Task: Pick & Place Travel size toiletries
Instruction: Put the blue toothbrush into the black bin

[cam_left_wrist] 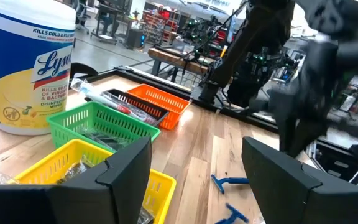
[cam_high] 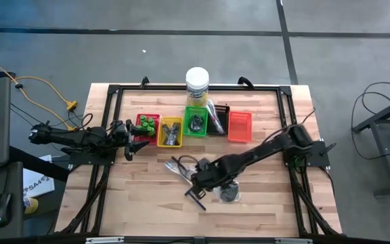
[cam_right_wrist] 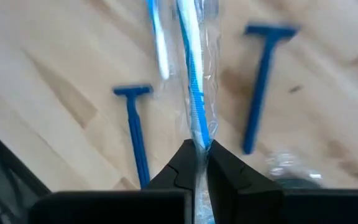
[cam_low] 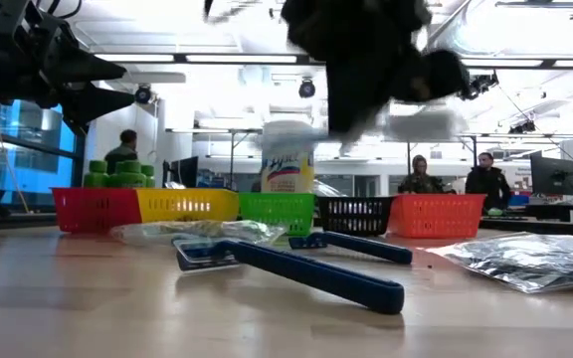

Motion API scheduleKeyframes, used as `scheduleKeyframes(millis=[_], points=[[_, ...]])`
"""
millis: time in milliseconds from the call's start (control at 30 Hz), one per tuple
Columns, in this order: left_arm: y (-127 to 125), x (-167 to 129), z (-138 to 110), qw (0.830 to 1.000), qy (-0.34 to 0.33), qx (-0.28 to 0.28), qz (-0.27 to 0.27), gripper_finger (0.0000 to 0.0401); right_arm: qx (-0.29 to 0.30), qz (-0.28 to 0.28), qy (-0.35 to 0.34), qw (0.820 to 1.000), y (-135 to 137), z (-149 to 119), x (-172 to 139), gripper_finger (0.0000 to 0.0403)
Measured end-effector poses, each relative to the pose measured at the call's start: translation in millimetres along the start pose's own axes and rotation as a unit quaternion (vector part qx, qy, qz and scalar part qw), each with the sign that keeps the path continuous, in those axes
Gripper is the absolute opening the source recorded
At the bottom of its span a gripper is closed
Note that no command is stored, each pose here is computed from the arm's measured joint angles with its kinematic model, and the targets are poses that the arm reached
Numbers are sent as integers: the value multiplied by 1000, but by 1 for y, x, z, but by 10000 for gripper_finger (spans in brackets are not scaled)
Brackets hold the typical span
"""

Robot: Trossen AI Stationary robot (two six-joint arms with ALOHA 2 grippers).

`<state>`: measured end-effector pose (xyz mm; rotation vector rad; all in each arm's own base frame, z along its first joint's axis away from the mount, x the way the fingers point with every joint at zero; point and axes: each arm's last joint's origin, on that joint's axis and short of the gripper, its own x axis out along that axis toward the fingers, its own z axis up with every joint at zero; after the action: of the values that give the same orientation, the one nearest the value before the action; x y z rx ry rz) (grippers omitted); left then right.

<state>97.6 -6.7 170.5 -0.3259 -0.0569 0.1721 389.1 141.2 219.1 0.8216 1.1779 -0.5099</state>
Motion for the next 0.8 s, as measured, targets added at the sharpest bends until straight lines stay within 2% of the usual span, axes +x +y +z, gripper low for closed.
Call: scheduleKeyframes(millis=[167, 400, 600, 800], points=[[0, 0, 0, 1000, 0, 0, 0, 242, 9, -33, -44, 998, -19, 10, -47, 10], [0, 0, 0, 1000, 0, 0, -1, 242, 18, -113, -103, 988, -57, 40, -86, 10], [0, 0, 0, 1000, 0, 0, 0, 242, 8, -146, -126, 981, -85, 82, -94, 10], [0, 0, 0, 1000, 0, 0, 0, 242, -11, -166, -154, 974, -112, 113, -74, 9]])
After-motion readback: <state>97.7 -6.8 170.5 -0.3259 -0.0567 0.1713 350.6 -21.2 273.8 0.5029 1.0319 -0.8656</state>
